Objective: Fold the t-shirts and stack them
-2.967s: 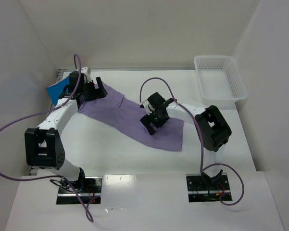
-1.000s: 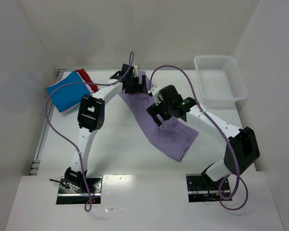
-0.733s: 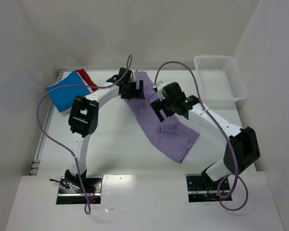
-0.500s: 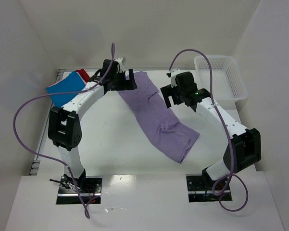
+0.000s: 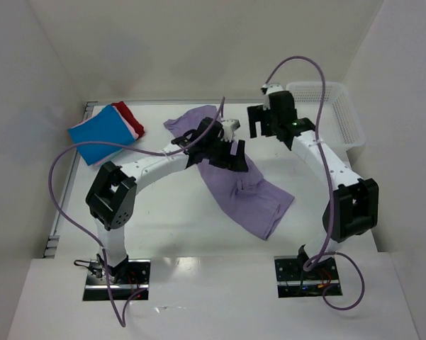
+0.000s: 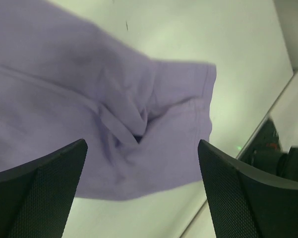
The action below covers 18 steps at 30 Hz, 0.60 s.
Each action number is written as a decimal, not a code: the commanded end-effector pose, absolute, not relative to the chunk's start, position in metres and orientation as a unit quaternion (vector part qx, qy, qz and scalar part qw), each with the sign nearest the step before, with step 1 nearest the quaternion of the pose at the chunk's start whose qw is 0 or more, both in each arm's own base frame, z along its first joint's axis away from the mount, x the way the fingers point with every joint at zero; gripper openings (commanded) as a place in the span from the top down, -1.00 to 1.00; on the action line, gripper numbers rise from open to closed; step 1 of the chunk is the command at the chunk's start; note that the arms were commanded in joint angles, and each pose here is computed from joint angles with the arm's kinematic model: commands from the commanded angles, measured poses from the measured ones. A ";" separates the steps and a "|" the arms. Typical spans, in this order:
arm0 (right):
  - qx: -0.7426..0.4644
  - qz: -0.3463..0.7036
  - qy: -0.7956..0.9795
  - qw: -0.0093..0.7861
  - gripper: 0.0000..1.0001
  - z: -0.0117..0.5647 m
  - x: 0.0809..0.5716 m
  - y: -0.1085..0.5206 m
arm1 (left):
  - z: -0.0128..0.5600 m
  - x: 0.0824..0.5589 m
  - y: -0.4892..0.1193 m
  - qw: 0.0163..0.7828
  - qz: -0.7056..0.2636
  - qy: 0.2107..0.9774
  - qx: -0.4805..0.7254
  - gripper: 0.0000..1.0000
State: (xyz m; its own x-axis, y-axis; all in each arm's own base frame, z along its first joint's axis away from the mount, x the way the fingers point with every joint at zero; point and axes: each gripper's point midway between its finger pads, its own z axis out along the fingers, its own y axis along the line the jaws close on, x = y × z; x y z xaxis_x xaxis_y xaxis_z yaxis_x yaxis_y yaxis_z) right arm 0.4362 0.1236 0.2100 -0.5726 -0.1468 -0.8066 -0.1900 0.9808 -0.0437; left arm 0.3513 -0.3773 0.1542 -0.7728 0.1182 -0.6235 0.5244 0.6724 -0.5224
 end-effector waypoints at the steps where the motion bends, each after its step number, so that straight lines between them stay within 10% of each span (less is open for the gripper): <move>1: -0.017 0.065 0.842 0.535 -0.99 0.272 0.471 0.099 | 0.151 0.346 -0.378 0.282 -0.377 0.859 0.199 -1.00; 18: 0.080 -0.021 0.820 0.566 -0.99 0.300 0.484 0.019 | 0.094 0.282 -0.427 0.230 -0.363 0.847 0.313 -1.00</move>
State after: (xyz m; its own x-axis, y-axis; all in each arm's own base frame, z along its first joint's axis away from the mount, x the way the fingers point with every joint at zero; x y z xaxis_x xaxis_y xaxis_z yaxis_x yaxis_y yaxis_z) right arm 0.4802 0.0550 0.2680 -0.4418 0.0426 -0.8961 0.0378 0.9989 0.0289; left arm 0.2830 -0.4215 0.0965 -0.7438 0.3364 -0.5776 0.6501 0.5650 -0.5081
